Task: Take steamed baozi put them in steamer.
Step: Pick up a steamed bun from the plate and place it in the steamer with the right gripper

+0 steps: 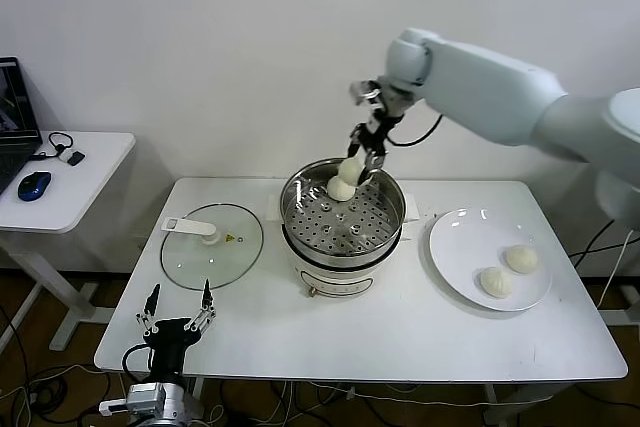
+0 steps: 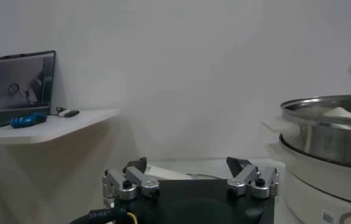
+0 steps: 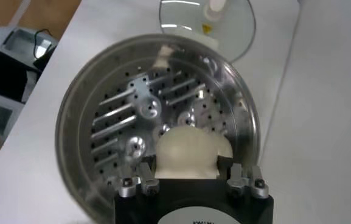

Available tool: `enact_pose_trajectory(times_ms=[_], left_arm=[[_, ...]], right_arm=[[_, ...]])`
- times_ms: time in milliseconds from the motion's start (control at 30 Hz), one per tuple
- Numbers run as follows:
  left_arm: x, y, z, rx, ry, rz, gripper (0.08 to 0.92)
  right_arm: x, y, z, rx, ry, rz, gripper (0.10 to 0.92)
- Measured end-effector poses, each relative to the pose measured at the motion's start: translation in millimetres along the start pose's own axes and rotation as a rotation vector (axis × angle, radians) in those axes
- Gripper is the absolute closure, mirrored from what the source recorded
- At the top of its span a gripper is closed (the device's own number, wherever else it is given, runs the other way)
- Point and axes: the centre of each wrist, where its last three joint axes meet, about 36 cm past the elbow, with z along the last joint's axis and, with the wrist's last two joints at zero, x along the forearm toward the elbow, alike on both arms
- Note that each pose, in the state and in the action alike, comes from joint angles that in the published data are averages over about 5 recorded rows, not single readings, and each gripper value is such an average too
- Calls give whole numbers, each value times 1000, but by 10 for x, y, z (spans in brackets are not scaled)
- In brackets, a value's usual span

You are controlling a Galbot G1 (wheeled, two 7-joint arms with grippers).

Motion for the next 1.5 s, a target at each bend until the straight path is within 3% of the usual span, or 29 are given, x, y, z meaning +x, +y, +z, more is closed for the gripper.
enact_pose_trajectory(times_ms=[533,1100,1367,1500], left_arm=[[47,36,34,6,7,-7,177],[71,51,66,6,12,-7,177],[75,65,68,7,13,-12,177],[78,70,69,7,14,-13,177]], right_arm=[[-721,-151,-526,37,9,-58,352],[-1057,-153,-626,43,26,-79,347],[-1099,-148,-615,48,26,-78,222],[-1071,-145,-595,49,23,-77,201]])
